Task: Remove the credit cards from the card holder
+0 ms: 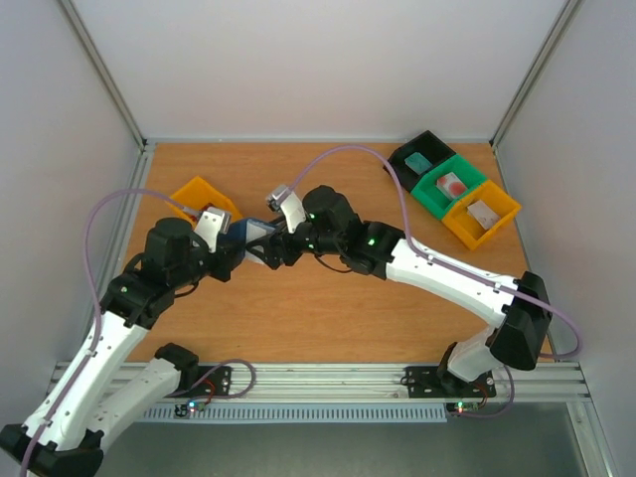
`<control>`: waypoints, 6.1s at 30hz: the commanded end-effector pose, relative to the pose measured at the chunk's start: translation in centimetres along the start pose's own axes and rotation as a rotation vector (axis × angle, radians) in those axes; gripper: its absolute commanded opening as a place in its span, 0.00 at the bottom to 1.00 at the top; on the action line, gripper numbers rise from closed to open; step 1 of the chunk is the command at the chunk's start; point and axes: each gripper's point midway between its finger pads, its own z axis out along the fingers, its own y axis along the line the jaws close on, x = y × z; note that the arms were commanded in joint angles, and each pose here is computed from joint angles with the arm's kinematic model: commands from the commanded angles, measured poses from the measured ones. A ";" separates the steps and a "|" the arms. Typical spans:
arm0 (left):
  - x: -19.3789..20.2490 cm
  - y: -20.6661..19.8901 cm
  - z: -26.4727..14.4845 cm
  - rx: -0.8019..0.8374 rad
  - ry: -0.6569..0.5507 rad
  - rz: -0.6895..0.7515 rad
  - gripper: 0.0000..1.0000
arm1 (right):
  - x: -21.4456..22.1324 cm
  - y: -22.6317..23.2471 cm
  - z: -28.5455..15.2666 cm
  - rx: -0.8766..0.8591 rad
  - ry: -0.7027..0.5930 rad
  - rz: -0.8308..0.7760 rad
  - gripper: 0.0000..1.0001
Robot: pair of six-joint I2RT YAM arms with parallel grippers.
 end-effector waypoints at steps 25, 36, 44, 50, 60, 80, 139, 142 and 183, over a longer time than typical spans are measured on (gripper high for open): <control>-2.1 -6.8 -1.9 0.412 -0.157 -0.002 0.00 | 2.0 0.9 -7.5 -0.295 0.093 -0.080 0.30; -1.7 -8.4 -2.3 0.527 -0.184 0.049 0.00 | 1.1 -0.6 -7.1 -0.201 0.059 -0.067 0.13; -2.3 -9.6 -2.6 0.614 -0.219 0.049 0.00 | 0.2 -0.4 -5.0 -0.163 0.005 -0.062 0.27; -2.2 -9.5 -2.6 0.613 -0.222 0.027 0.00 | 0.6 0.1 -4.7 -0.180 0.022 -0.061 0.29; -2.6 -9.6 -2.5 0.642 -0.248 -0.039 0.00 | 1.8 1.9 -4.1 -0.224 0.060 -0.095 0.39; -0.1 -9.4 -2.0 0.631 -0.199 0.070 0.92 | 0.1 0.8 -5.6 -0.095 0.029 -0.048 0.01; -0.4 -4.4 -4.9 0.305 -0.347 0.003 0.39 | 5.0 -10.3 -11.9 0.691 0.319 0.153 0.01; -0.7 -8.2 -6.3 0.564 -0.361 -0.004 0.36 | 4.5 -8.5 -9.3 0.700 0.373 0.086 0.01; -2.1 -12.3 -7.5 0.757 -0.290 0.113 0.31 | -1.7 8.0 -10.8 -0.476 0.147 -0.142 0.01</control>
